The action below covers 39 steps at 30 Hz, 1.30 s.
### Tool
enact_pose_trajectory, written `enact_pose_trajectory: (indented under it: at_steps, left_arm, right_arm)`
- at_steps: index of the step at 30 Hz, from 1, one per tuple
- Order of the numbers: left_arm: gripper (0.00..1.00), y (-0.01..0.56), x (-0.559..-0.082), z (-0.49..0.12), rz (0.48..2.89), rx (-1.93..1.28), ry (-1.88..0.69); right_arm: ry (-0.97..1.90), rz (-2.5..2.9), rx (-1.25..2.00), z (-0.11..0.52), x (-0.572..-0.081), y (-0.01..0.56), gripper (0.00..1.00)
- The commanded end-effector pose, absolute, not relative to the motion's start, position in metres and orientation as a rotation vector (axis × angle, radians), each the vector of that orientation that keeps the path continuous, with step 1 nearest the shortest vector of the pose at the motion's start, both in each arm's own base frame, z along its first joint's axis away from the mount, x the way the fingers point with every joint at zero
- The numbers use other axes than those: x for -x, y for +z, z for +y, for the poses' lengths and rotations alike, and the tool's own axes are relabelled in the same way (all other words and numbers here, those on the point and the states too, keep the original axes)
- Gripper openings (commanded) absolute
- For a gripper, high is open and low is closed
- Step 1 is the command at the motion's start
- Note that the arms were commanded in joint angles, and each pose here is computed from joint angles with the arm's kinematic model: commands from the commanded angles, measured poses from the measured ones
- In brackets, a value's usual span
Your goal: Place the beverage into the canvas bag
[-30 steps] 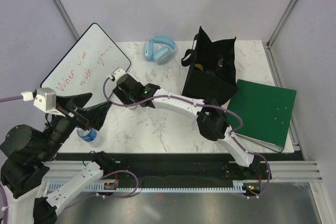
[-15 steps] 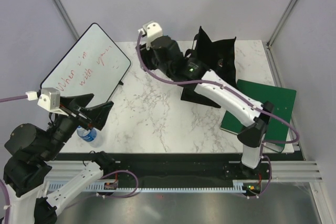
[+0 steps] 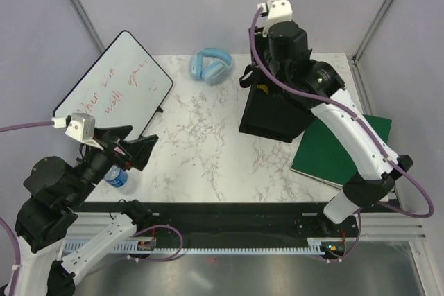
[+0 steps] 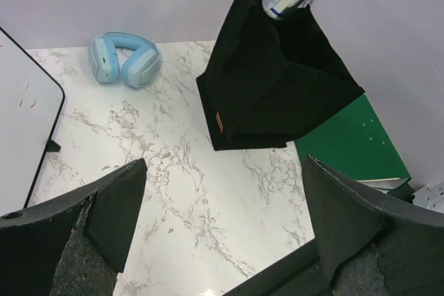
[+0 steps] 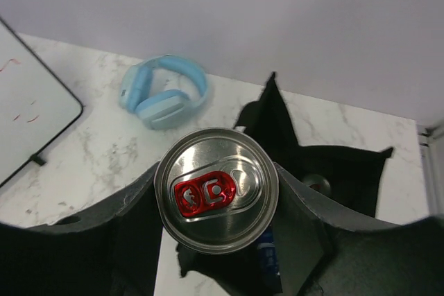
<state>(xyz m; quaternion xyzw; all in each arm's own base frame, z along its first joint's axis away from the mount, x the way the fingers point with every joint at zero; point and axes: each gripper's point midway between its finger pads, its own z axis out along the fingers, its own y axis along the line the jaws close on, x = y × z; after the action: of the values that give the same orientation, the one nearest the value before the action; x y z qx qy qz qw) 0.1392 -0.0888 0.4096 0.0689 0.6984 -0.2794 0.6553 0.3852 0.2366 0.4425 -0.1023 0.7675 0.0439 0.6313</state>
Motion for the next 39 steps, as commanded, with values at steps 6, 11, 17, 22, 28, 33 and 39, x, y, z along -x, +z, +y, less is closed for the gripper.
enact_pose_trajectory:
  at_steps: [6, 11, 17, 22, 28, 33, 39]
  left_arm:
    - [1.0, 0.401, -0.152, -0.106, 1.62, -0.15, -0.674]
    - [1.0, 0.395, -0.156, -0.109, 1.633, -0.148, -0.673]
    - [1.0, 0.389, -0.16, -0.114, 1.653, -0.159, -0.674]
    - [1.0, 0.386, -0.162, -0.114, 1.659, -0.158, -0.669]
    - [1.0, 0.38, -0.164, -0.115, 1.669, -0.158, -0.66]
    - [1.0, 0.37, -0.169, -0.112, 1.689, -0.13, -0.635]
    - [1.0, 0.365, -0.169, -0.113, 1.697, -0.128, -0.638]
  right_arm:
    - [0.009, 1.694, 0.046, 0.156, -0.371, 0.474, 0.0]
    - [-0.056, 1.773, 0.034, 0.146, -0.374, 0.431, 0.0]
    - [0.046, 1.869, 0.038, 0.144, -0.398, 0.385, 0.0]
    - [0.06, 1.891, 0.043, 0.152, -0.419, 0.35, 0.0]
    - [0.076, 1.924, 0.082, 0.171, -0.446, 0.31, 0.0]
    - [0.116, 1.882, 0.111, 0.188, -0.469, 0.292, 0.0]
    - [0.074, 1.943, 0.136, 0.196, -0.487, 0.251, 0.0]
